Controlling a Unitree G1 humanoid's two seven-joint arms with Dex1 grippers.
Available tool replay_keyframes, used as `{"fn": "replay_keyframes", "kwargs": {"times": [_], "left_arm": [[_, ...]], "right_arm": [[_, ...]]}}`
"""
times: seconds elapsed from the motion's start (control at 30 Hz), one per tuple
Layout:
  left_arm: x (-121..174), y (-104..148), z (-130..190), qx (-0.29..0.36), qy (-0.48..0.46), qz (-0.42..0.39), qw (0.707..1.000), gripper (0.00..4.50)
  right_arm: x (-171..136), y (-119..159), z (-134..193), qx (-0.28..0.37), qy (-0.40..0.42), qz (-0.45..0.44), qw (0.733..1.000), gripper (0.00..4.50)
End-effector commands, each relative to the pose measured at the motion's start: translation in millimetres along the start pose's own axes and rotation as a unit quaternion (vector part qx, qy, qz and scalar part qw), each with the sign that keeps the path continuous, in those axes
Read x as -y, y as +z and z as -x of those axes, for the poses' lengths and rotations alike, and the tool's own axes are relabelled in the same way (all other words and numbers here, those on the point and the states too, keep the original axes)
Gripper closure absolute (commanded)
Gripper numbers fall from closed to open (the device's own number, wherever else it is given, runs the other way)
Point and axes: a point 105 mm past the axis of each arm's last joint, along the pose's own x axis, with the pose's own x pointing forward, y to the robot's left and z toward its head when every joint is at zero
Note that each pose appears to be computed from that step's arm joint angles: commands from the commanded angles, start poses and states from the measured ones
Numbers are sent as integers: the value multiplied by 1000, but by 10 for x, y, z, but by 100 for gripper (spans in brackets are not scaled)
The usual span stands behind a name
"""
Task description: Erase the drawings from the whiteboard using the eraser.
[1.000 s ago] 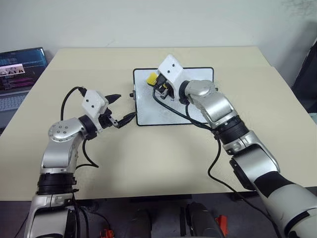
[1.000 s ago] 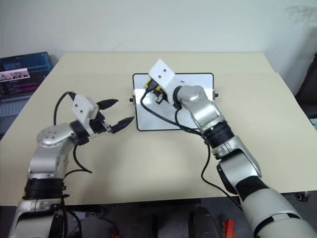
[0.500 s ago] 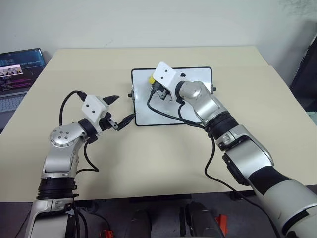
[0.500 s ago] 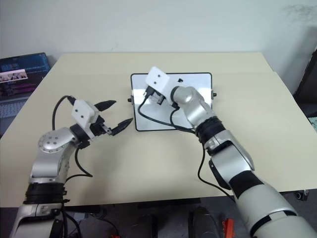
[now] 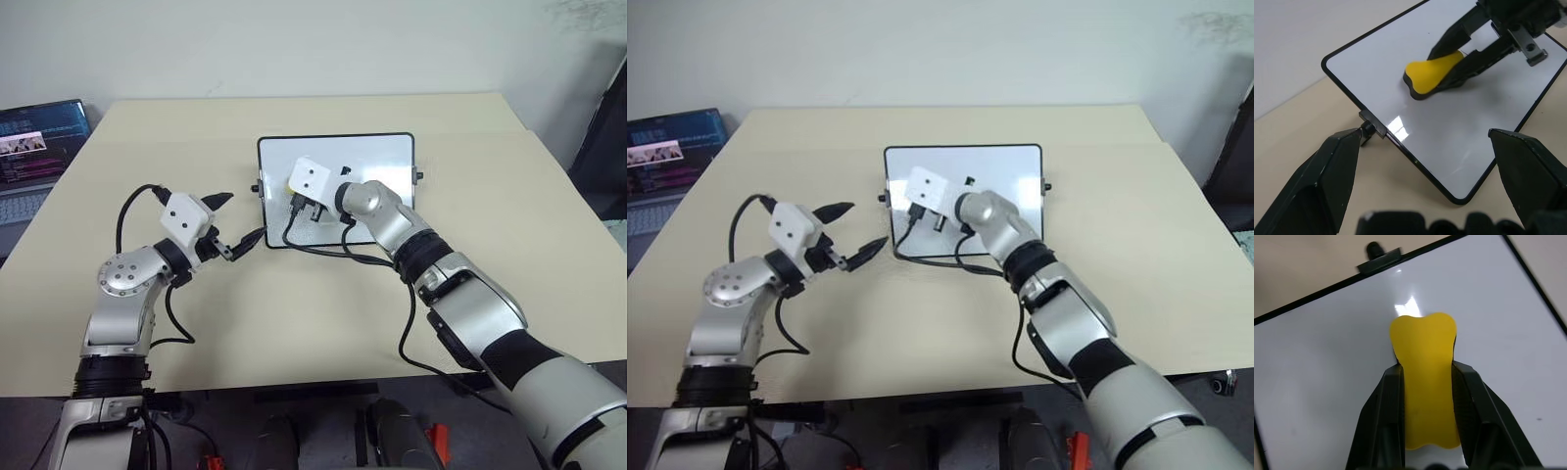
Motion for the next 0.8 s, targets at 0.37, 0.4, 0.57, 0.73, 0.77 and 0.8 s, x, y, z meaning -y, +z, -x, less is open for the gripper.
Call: {"fn": "replay_keyframes", "kwargs": {"times": [0.37,0.4,0.57,0.73,0.77,0.8], "left_arm": [[-50,90,4,6,5,-25,1000,0],[-52,89,2,6,5,-26,1000,0],[-56,97,-9,6,5,-28,1000,0],[-61,100,-11,6,5,-28,1000,0],[-61,101,-11,6,5,-29,1000,0],[-61,101,-12,6,5,-29,1000,0]], "right_arm": [[269,-175,55,-31,-81,-20,996,352],[307,-178,62,-32,-92,-21,995,352],[513,-201,119,-35,-151,-28,988,352],[614,-223,153,-39,-181,-29,982,352],[608,-224,150,-39,-180,-28,982,352],[590,-221,140,-39,-178,-28,983,352]]}}
